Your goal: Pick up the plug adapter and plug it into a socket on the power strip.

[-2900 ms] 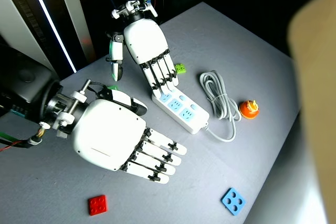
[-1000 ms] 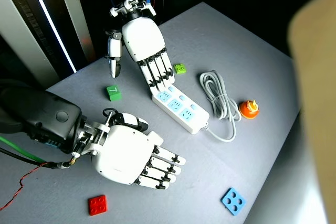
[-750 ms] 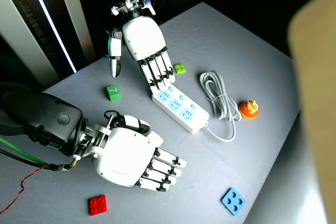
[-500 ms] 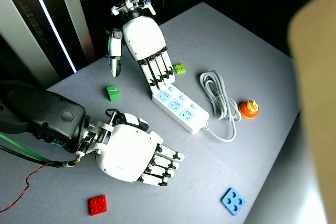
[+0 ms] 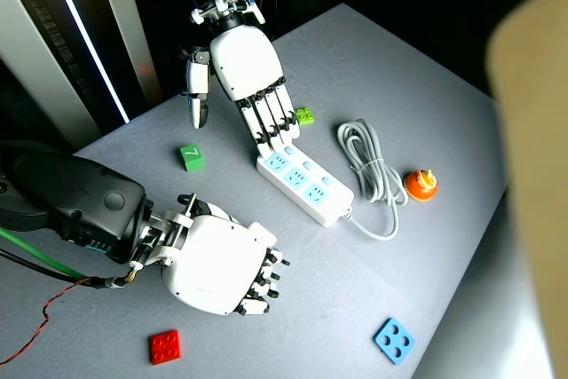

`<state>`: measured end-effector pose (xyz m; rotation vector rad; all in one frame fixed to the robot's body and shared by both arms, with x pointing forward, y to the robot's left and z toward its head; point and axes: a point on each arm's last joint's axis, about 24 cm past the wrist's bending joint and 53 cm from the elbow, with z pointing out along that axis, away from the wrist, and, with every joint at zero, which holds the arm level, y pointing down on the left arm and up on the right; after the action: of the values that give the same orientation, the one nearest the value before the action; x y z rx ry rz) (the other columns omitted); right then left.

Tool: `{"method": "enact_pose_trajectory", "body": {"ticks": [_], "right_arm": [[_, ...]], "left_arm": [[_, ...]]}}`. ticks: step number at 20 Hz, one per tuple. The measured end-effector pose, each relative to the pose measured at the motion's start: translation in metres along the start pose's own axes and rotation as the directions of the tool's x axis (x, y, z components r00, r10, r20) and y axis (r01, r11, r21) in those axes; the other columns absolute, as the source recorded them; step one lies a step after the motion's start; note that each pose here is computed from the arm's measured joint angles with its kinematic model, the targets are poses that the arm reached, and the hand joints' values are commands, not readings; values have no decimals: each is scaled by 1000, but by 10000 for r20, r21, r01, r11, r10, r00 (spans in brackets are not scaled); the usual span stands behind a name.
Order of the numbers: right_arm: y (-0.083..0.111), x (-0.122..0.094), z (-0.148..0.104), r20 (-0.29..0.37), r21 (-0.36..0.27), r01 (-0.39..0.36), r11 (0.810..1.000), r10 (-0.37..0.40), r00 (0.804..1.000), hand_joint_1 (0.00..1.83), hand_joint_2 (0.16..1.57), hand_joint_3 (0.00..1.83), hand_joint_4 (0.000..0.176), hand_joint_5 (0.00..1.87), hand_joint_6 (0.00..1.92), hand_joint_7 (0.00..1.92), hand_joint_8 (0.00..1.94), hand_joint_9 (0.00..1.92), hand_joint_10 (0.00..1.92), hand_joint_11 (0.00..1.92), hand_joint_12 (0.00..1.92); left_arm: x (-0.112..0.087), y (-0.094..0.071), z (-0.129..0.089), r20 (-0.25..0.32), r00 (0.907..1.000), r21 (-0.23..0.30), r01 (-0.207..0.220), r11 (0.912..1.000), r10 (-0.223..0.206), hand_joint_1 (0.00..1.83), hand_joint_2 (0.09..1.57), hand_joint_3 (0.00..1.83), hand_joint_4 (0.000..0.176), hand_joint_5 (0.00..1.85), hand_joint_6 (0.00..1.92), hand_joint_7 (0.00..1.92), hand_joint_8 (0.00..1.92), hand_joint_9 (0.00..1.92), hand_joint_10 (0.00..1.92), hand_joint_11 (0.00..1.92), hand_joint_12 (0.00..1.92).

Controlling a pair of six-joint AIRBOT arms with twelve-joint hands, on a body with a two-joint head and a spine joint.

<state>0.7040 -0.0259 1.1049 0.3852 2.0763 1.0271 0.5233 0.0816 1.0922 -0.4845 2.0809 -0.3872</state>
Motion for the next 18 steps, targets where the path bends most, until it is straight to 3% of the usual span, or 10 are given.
{"method": "enact_pose_trajectory", "body": {"ticks": [5,8,11,18], "right_arm": [[3,-10,-8,121,-67,417,9991,-417,9991,1246,1154,1,0,870,966,966,1256,885,1297,766,1590],[15,-24,-24,577,-42,2207,9753,-2201,9738,1248,1162,0,0,865,957,948,1297,853,1366,757,1611],[38,-41,-41,1318,-13,2976,9547,-2948,9464,1247,1163,0,0,846,983,951,1288,870,1326,763,1592],[71,-57,-71,2140,-57,3058,9521,-2975,9304,1249,1158,0,0,857,971,963,1265,875,1293,734,1591]], "left_arm": [[-2,0,0,38,10000,6,20,10000,-20,60,1202,2,0,21,0,29,2,26,2,0,184],[-1,0,0,30,10000,10,-5,10000,5,79,1196,0,0,37,2,36,1,31,2,0,248],[1,-1,3,-70,10000,52,9,10000,-9,94,1192,0,0,51,1,46,3,43,1,0,268],[6,-2,4,-162,9998,140,-62,9999,64,75,1191,0,0,46,1,48,3,43,3,0,240]]}}
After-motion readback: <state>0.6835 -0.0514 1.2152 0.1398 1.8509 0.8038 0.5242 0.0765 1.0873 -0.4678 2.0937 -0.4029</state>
